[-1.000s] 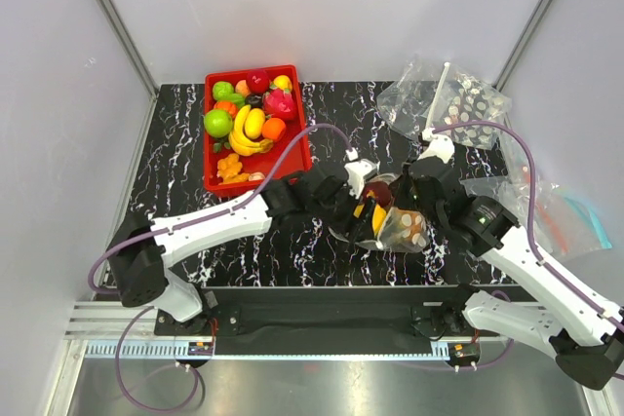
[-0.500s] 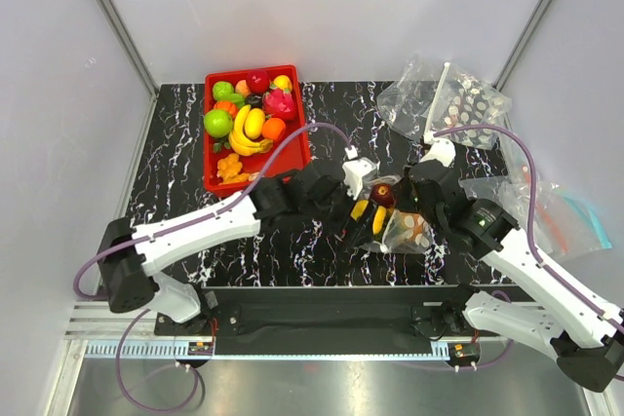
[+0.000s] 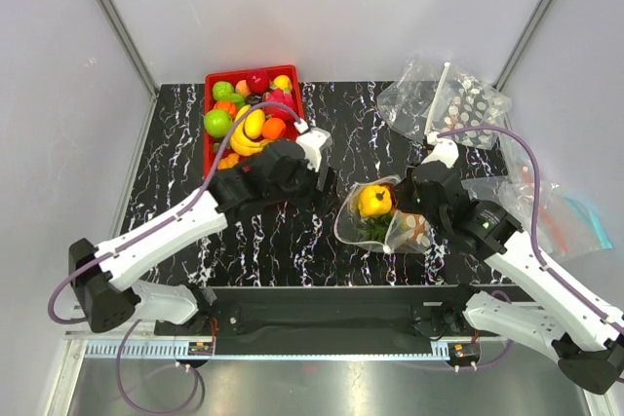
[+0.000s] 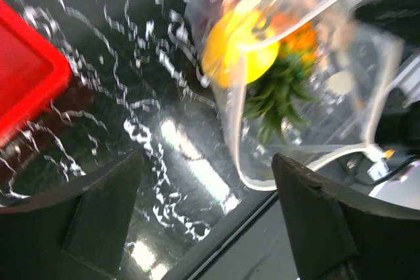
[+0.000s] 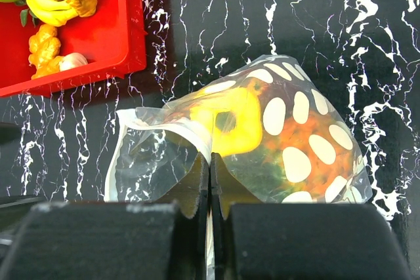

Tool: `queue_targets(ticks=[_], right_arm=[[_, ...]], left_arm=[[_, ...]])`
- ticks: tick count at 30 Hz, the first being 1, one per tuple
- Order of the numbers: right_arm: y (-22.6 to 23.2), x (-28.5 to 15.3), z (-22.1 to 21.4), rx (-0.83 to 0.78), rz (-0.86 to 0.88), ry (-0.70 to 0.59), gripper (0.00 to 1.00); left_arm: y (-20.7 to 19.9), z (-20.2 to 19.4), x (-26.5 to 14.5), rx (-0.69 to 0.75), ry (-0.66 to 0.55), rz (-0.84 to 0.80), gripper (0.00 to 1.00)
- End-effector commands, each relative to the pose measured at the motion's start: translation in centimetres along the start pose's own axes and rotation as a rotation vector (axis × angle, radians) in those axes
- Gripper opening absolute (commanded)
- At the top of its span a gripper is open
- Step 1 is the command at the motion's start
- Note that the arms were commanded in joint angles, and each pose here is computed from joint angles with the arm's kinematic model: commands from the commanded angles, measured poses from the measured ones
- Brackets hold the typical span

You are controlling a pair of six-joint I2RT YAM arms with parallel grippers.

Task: Place the food in the zip-top bag and seal the zipper
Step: Place the fake vegetable in the zipper food storage bag, then zip the zipper food storage bag at the center of the board.

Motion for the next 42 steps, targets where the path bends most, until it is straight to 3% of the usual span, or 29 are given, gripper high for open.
queue_targets(ticks=[1, 11, 15, 16, 18, 19, 20, 32, 40, 42], right_arm=[[0.2, -0.1, 0.6, 0.032, -0.003, -0.034, 0.00], [0.2, 0.1, 0.3, 0.041, -0.002, -0.023, 0.00], [0.2, 0.4, 0.1, 0.041, -0.005, -0.013, 0.00], [0.2, 0.6, 0.0, 0.033, -0.014, -0.004, 0.00], [0.3, 0.9, -0.2, 0.027, -0.034, 0.019, 0.00], [0.5, 1.5, -0.5, 0.015, -0.053, 0.044, 0.00], [0.7, 1.7, -0.5, 0.008, -0.056, 0.058, 0.00], [5.5, 1.9, -0.3, -0.024, 0.110, 0.162, 0.00], [6.6, 1.6, -0.2, -0.034, 0.166, 0.184, 0.00], [6.9, 1.7, -0.9, -0.044, 0.216, 0.235, 0.06]], left_arm=[[0.0, -1.7, 2.2, -0.011, 0.095, -0.021, 0.81], [-1.1, -2.9, 4.7, -0.061, 0.124, -0.180, 0.72], [-1.6, -3.1, 6.1, -0.079, 0.121, -0.258, 0.54], [-1.8, -3.1, 6.3, -0.083, 0.118, -0.284, 0.40], [-1.9, -2.7, 6.8, -0.096, 0.104, -0.290, 0.22], [-1.9, -2.4, 6.8, -0.097, 0.099, -0.288, 0.04], [-1.9, -2.4, 6.8, -0.096, 0.104, -0.280, 0.00], [0.7, 6.0, 0.5, -0.104, -0.077, -0.289, 0.00], [0.7, 5.1, 2.5, -0.136, -0.041, -0.384, 0.00], [1.0, 4.6, 3.1, -0.147, -0.023, -0.390, 0.00]])
Point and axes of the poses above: each gripper's point midway between its finger pads, its own x axis out along the fingers, its own y axis along the line the jaws close on, z = x × y, the point moved 10 cm from there along -x, back along the fingers, and after that the axes turned 5 degrees about x, right-handed, at the moved point
